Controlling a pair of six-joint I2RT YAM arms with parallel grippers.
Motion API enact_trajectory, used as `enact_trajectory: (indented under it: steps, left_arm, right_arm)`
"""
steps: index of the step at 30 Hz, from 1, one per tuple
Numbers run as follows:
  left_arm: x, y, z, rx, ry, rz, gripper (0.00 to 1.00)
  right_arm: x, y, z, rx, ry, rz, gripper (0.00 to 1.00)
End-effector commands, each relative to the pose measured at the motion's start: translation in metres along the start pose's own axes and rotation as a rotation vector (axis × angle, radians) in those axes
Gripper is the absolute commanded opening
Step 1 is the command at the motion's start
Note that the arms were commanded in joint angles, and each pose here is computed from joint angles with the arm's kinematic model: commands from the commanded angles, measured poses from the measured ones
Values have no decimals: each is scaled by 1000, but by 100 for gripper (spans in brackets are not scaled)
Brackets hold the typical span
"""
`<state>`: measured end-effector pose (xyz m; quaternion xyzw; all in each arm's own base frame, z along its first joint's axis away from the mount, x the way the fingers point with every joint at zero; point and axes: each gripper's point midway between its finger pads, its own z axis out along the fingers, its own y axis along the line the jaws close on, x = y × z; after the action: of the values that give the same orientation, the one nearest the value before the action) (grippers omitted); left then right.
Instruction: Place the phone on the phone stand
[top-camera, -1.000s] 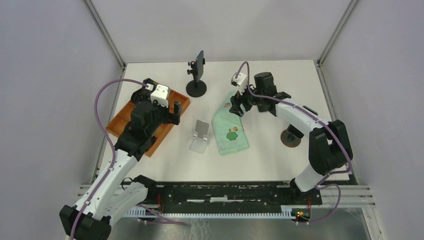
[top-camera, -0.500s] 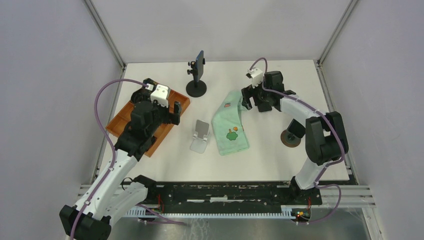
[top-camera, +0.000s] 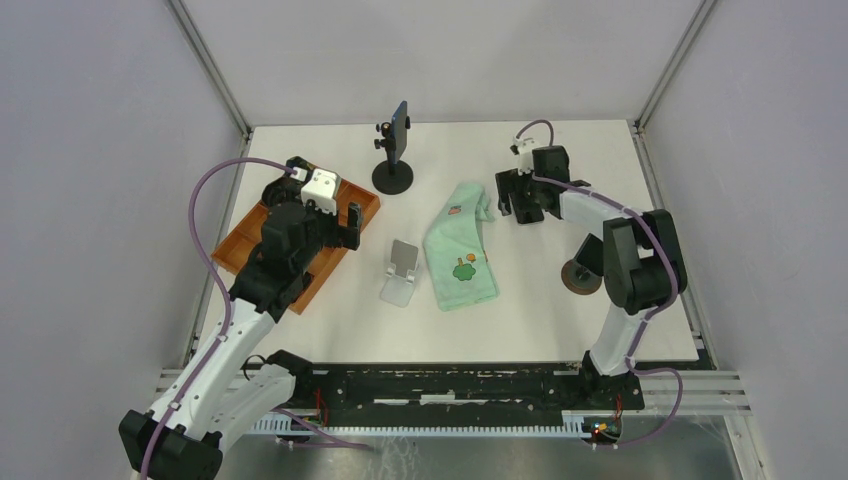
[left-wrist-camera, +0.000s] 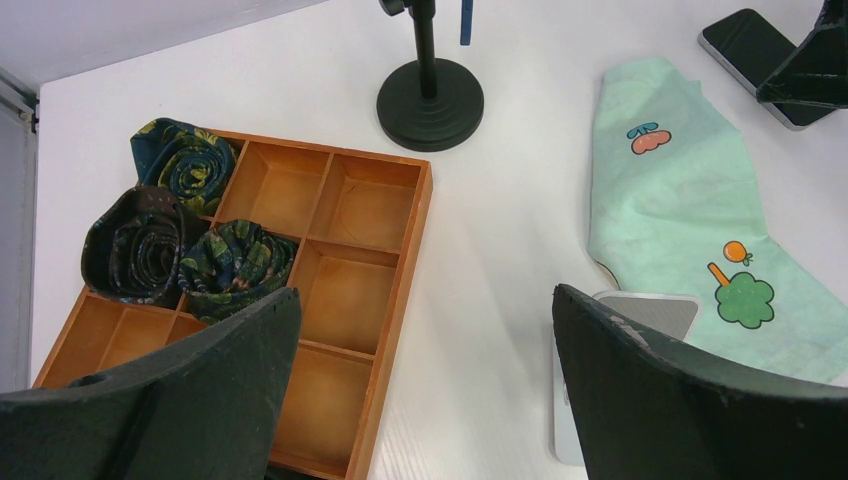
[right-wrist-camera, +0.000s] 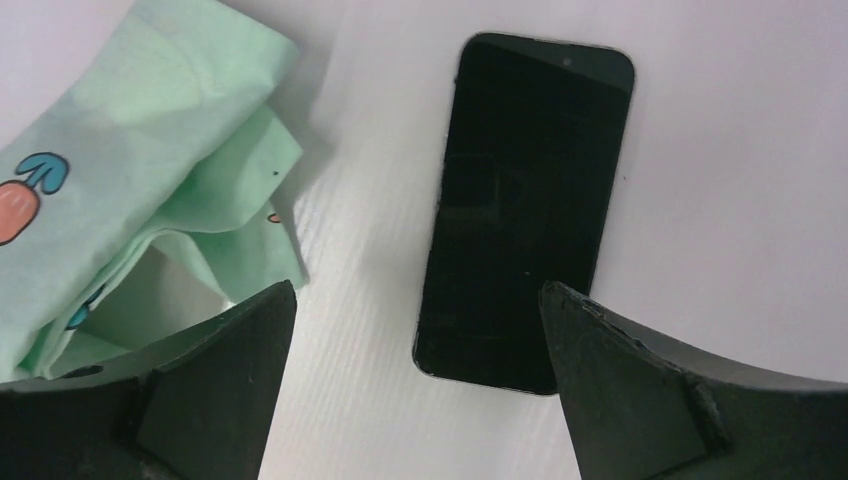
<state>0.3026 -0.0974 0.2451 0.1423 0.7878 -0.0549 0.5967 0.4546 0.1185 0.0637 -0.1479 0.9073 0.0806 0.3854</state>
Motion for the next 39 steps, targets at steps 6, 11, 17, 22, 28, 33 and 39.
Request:
enact_trajectory:
  steps: [6, 11, 17, 22, 28, 33, 39]
  left_arm:
    - [-15, 3, -3, -1, -49, 40, 100]
    - [-14, 2, -3, 1, -47, 38, 100]
    - [-14, 3, -2, 0, -46, 40, 100]
    - [-14, 2, -2, 2, -44, 40, 100]
    - [-14, 2, -2, 2, -45, 40, 100]
    - [-14, 2, -2, 2, -46, 40, 100]
    - [-14, 3, -3, -1, -46, 40, 100]
  right_arm:
    - [-14, -28, 9, 55, -25, 106, 98]
    - [-8, -32, 17, 59, 1, 114, 98]
    - [-3, -39, 23, 71, 25, 122, 98]
    - [1, -41, 27, 79, 40, 120, 98]
    - [6, -45, 30, 98, 58, 106, 98]
    - [11, -49, 34, 109, 76, 95, 98]
    - [15, -52, 37, 125, 93, 70, 95]
